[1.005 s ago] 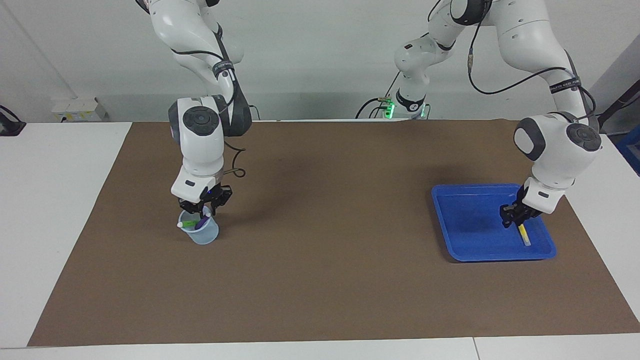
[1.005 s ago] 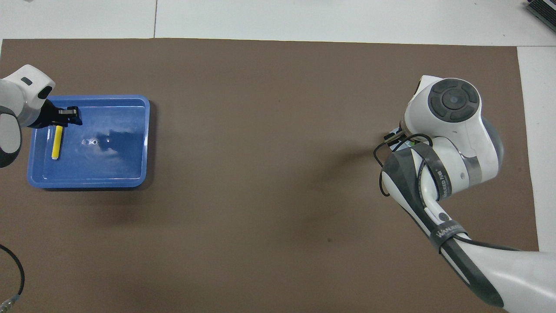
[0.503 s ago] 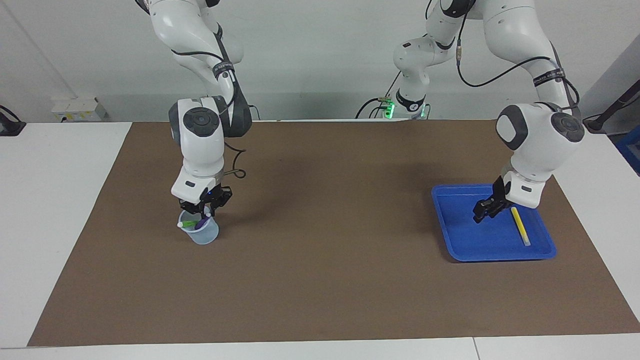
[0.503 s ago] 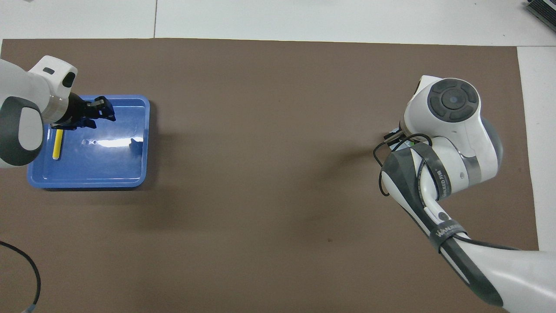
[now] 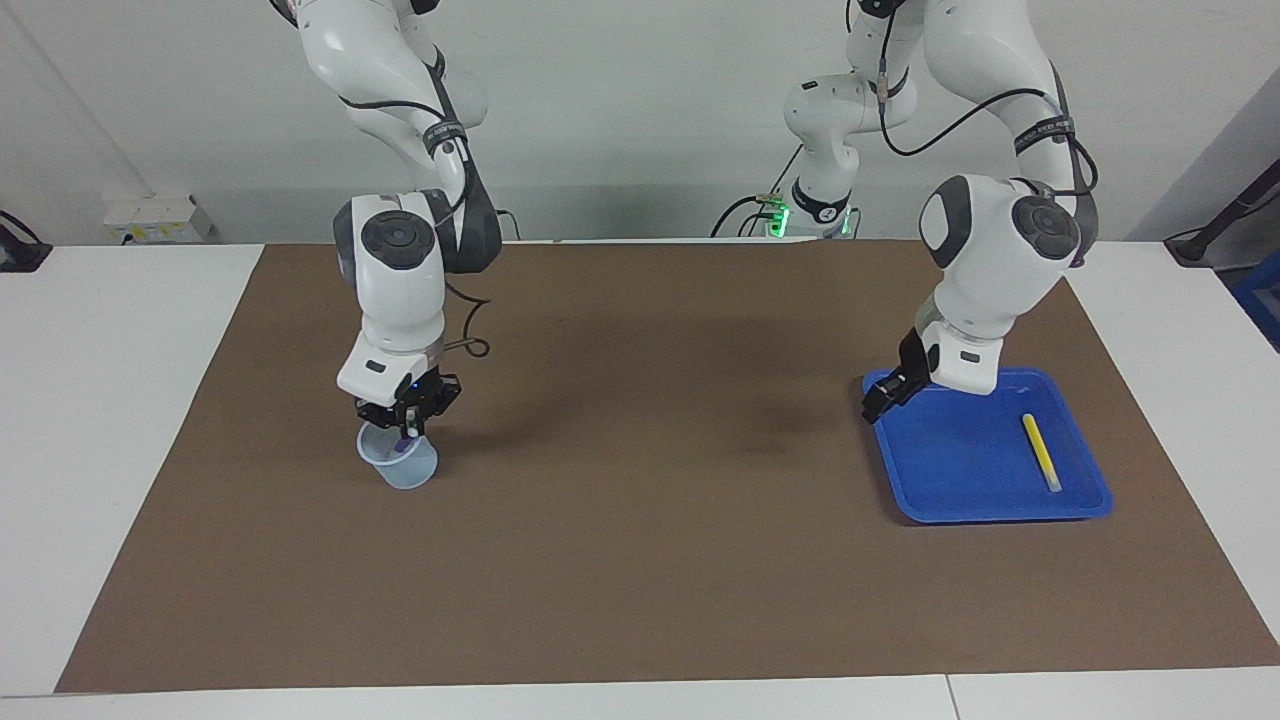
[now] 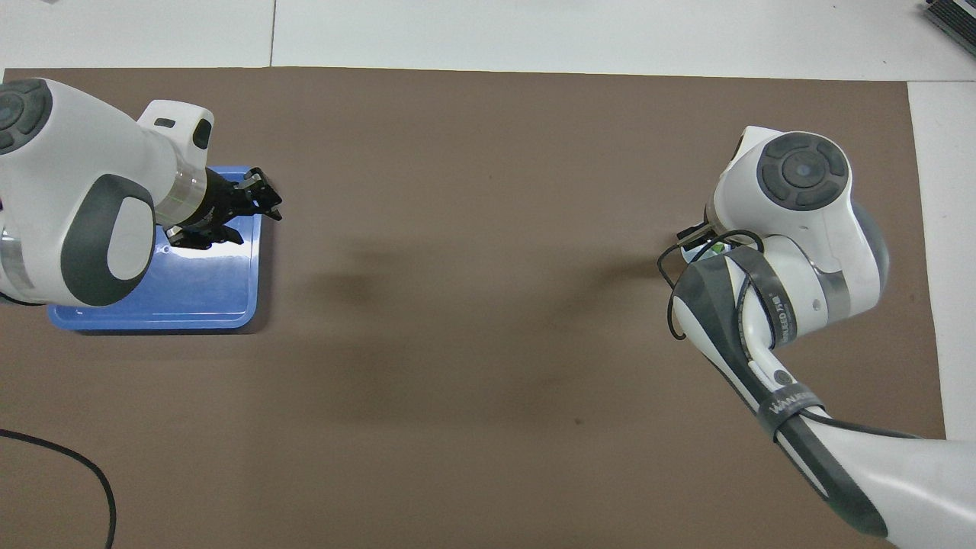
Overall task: Right arm passes pens to left for tray arrangement
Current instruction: 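Raise the left gripper from the tray and move it toward center, then grasp the purple pen in the cup with the right gripper and lift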
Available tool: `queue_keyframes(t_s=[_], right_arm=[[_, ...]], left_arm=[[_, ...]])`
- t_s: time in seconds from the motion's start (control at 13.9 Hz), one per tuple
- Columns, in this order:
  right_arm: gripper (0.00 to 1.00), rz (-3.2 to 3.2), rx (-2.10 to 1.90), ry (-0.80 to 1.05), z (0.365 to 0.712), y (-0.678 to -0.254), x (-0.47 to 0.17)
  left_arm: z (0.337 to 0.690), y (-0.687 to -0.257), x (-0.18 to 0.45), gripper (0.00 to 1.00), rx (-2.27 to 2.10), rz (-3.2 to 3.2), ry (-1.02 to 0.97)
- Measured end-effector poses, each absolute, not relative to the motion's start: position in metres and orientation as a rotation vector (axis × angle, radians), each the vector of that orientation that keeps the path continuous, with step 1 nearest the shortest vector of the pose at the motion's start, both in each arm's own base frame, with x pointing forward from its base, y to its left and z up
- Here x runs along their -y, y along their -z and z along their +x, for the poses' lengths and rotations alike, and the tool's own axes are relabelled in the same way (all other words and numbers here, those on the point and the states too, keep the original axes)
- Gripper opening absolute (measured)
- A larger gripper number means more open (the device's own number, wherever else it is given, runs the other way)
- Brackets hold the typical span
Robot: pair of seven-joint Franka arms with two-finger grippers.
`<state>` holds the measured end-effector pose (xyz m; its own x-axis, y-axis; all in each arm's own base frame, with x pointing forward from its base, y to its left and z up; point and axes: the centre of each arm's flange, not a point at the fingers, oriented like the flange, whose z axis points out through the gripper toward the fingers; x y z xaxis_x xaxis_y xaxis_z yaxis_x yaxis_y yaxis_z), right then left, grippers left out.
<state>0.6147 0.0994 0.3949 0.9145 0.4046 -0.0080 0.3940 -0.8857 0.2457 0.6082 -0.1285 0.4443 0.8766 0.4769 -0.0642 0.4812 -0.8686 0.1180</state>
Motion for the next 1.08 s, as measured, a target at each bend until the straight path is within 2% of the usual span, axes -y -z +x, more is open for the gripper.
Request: queue_keyframes(t_s=[0.29,0.36,0.5,0.79,1.08], right_arm=[[0.19,2.867,-0.555,-0.018,0.617,-0.413,-0.096],[0.19,2.887,-0.54,-0.008,0.619,-0.426,-0.093],[0.19,2.927,-0.509,0.006,0.621,-0.454,-0.077],[0.19,3.007,-0.464,0.028,0.61,-0.515,-0.041],[0.19,3.129,-0.406,0.001,0.6,-0.578,-0.008]], left_arm=[[0.585,-0.458,0.189,0.69,-0.879,2.877,0.099],[0.578,-0.46,0.206,0.73,-0.911,2.869,0.11],[0.563,-0.466,0.241,0.74,-0.974,2.848,0.119],[0.531,-0.488,0.293,0.74,-1.146,2.727,0.187],[0.511,-0.491,0.325,0.75,-1.273,2.641,0.276]])
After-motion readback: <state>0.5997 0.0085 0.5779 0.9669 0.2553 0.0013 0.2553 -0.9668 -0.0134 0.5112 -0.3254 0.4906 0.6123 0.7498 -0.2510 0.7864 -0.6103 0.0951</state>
